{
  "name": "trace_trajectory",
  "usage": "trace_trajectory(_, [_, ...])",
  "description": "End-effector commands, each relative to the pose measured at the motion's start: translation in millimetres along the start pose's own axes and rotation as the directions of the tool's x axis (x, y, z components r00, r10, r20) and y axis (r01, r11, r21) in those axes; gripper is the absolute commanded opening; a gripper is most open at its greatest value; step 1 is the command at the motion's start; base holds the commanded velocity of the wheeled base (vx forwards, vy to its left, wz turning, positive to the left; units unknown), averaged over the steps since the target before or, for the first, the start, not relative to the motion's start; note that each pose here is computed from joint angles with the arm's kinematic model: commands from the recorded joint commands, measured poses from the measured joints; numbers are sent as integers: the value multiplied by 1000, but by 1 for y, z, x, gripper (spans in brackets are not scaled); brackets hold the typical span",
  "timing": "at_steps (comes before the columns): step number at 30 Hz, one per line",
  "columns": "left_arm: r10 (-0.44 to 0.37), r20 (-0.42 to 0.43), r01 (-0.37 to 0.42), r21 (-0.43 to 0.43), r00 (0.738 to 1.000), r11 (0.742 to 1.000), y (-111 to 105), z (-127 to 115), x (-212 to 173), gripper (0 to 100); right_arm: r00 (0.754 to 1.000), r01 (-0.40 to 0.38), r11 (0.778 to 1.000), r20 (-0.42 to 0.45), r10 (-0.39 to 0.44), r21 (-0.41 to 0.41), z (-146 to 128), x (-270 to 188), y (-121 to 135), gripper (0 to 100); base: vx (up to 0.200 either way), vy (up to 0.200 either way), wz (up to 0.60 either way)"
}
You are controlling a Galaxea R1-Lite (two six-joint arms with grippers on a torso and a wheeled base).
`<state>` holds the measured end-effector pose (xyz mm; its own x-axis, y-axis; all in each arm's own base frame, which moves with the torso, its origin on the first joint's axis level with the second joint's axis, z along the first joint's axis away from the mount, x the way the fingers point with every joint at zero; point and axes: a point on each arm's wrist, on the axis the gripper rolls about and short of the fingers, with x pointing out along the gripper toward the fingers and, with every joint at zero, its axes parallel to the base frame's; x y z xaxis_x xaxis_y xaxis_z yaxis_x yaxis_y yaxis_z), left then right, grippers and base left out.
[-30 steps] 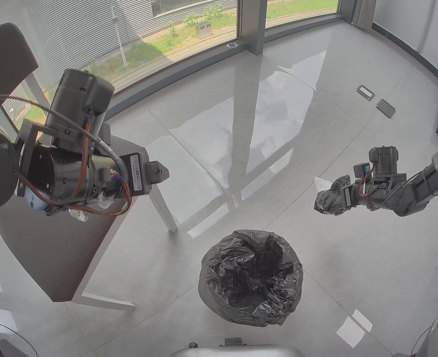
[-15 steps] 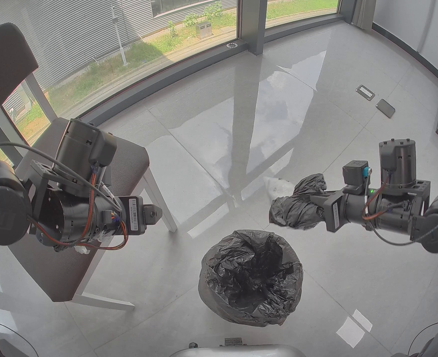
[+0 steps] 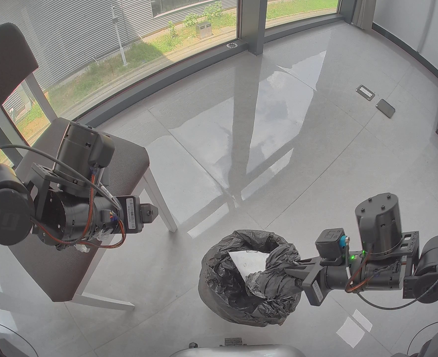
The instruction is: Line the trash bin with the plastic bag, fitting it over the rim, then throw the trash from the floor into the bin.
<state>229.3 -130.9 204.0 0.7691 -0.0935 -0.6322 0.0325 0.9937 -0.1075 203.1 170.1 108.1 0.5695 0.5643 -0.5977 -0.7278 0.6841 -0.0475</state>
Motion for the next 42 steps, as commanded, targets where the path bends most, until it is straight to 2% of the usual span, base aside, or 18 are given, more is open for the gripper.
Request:
trace_trajectory(1, [6,1,-6,-6,1000,1000,1,1,2,100,995,-24,1000,-102,22,-11,-15,29,0,0,0,0,0])
trace_trajectory(7, [17,19,-16,-23,1000,1000,7,6,0,100,981,-22,1000,-191,21,-3,-32,54,-6,0,0,0,0])
trace_trajectory(9, [17,19,-16,-23,1000,1000,7,6,0,100,981,-22,1000,-192,21,-3,-32,54,-7,0,0,0,0])
trace_trajectory(10, [19,25,-19,-27,999,999,8,7,-1,100,973,-14,1000,-230,13,-1,-40,65,-13,0,0,0,0])
trace_trajectory(12, [20,37,-19,-35,999,999,11,9,-4,100,969,0,1000,-246,0,-1,-44,75,-21,0,0,0,0])
trace_trajectory(18, [27,52,-24,-49,998,998,16,11,-9,100,980,15,1000,-199,-14,0,-28,113,-39,0,0,0,0])
trace_trajectory(23, [30,66,-26,-61,997,998,20,12,-15,100,978,17,1000,-207,-18,-8,-29,138,-45,0,0,0,0])
trace_trajectory(31, [44,73,-39,-75,996,996,29,9,-22,100,982,15,1000,-187,-17,-12,-24,151,-45,0,0,0,0])
trace_trajectory(32, [45,72,-39,-75,996,996,29,8,-22,100,982,15,1000,-187,-17,-12,-25,152,-45,100,0,0,0])
trace_trajectory(38, [48,74,-42,-78,996,996,32,6,-25,100,991,39,999,-129,-34,35,-17,151,-49,100,0,0,0])
trace_trajectory(42, [67,78,-60,-91,995,994,37,8,-24,100,996,68,997,-63,-65,43,2,136,-57,100,0,0,0])
